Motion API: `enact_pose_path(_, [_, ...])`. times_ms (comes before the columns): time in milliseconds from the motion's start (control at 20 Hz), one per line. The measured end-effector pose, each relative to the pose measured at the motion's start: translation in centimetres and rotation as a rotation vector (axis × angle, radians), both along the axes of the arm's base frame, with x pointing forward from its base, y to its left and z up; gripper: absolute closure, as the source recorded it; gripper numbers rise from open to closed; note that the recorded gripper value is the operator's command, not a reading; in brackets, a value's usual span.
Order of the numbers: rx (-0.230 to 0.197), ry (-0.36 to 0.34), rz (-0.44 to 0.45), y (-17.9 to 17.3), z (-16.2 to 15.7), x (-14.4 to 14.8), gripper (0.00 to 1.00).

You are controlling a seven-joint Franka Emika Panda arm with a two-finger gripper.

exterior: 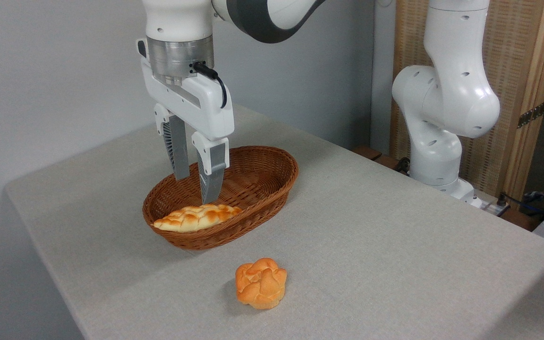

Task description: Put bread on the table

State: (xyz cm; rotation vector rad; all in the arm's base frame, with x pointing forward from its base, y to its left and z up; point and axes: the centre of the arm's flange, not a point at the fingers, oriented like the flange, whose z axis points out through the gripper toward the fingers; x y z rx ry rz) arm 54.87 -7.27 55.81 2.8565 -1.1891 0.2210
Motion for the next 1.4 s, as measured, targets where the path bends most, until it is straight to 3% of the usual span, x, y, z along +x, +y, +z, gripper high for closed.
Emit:
enact_pose_path(200, [0.002, 0.006, -0.016, -0.9, -0.9, 0.1, 0.00])
enact_pose_path(650, [0.017, 0.049, -0.121, -7.4, -6.2, 0.6, 0.00])
enact_pose_path(1400, [0.029, 0.093, -0.145, -9.0, -9.1, 0.9, 0.00])
